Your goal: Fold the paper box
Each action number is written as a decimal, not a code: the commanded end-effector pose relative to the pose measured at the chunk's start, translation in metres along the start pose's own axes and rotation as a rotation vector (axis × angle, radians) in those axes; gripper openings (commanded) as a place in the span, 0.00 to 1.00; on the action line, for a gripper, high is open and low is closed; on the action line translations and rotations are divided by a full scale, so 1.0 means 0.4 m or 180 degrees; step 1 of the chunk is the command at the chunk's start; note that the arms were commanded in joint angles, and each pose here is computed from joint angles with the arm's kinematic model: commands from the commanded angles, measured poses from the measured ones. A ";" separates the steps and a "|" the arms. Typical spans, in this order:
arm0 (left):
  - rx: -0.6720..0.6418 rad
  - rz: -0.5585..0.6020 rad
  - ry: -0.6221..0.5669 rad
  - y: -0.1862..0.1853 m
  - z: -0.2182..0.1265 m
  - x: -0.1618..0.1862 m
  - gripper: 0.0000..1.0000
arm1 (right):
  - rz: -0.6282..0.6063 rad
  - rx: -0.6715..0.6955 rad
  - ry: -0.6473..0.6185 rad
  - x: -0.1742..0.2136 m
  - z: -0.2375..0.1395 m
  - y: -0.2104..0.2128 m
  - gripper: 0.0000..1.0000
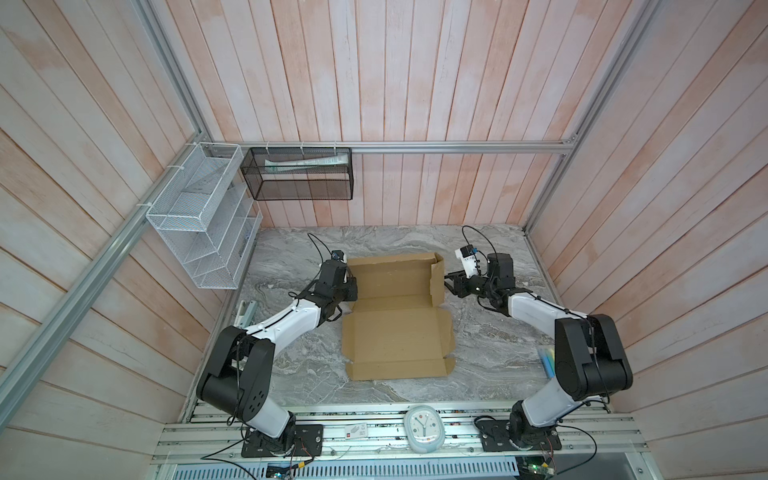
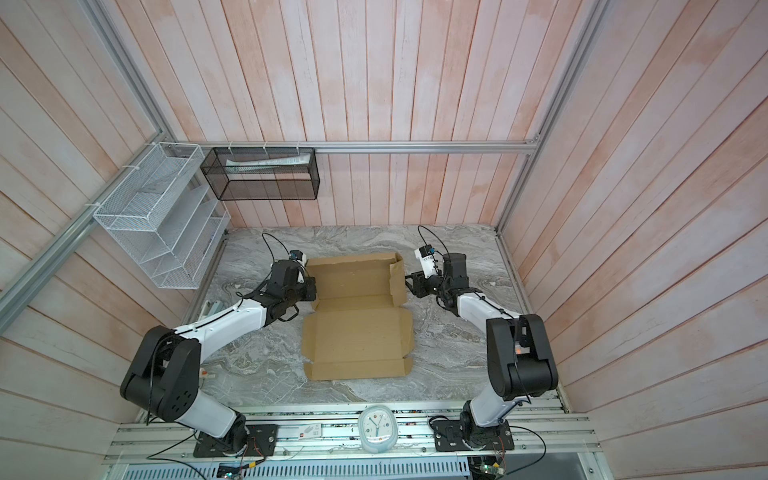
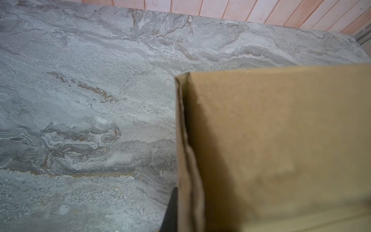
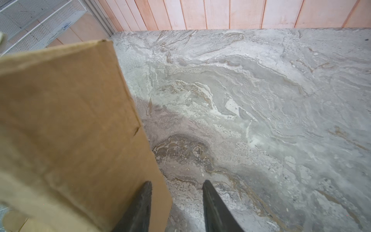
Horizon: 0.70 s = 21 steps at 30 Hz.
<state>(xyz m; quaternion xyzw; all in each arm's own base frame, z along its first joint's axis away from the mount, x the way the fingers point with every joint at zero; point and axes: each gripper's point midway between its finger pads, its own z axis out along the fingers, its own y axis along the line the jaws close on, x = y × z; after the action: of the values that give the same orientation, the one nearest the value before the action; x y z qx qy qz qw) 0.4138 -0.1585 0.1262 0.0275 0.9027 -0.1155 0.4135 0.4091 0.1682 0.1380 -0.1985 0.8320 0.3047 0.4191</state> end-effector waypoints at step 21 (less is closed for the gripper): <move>0.0085 -0.0010 -0.0100 -0.016 0.002 -0.037 0.00 | -0.0078 -0.0318 -0.0027 0.014 0.001 0.112 0.42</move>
<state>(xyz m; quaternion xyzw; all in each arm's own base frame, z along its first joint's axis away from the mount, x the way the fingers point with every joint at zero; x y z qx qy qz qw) 0.4147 -0.1551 0.1258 0.0239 0.9033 -0.1130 0.4131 0.3898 0.1878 0.1426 -0.2111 0.8234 0.3217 0.4171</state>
